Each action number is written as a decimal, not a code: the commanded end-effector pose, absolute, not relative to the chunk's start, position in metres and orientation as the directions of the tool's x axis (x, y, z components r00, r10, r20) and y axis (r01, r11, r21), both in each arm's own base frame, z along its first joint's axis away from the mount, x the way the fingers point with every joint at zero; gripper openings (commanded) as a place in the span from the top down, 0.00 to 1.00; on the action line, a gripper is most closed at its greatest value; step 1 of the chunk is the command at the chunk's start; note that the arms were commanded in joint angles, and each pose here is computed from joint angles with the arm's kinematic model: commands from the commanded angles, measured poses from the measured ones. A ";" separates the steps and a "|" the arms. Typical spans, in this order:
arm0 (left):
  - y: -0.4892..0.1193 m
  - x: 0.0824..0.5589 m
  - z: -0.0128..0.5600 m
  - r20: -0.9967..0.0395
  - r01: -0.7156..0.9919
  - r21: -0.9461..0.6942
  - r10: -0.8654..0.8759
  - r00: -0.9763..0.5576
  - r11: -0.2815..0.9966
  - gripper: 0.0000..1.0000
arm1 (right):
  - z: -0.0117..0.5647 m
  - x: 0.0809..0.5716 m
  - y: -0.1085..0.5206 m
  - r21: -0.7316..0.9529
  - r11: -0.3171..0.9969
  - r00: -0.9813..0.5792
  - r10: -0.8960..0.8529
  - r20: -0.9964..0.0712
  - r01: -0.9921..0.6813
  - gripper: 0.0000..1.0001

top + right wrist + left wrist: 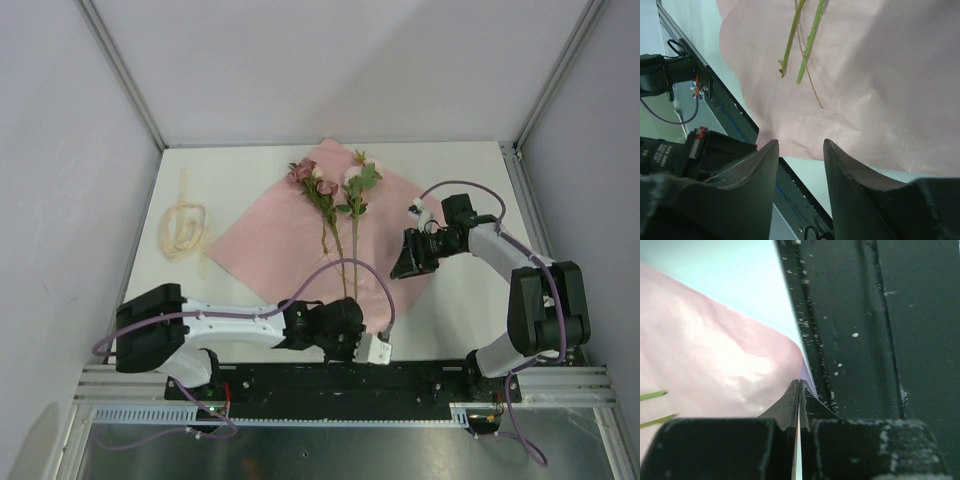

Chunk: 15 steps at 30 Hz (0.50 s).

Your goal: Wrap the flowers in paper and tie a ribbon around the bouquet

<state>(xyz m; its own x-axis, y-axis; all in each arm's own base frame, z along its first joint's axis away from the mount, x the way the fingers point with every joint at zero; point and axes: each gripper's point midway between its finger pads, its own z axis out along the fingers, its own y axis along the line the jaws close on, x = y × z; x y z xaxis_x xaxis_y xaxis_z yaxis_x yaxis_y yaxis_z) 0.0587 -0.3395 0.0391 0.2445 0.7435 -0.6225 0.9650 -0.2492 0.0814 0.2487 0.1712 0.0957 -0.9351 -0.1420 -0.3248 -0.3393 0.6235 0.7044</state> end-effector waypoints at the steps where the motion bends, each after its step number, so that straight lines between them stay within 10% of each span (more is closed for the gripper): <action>1: -0.355 0.079 0.083 -0.710 0.976 0.105 0.673 0.208 -0.191 1.00 | 0.109 0.240 0.175 0.707 0.569 -0.903 -0.187 -0.386 -0.420 0.51; 15: -0.348 0.155 0.063 -0.699 0.996 -0.072 0.710 -0.091 0.057 1.00 | 0.103 0.188 0.201 0.781 0.337 -0.848 -0.277 -0.452 -0.526 0.29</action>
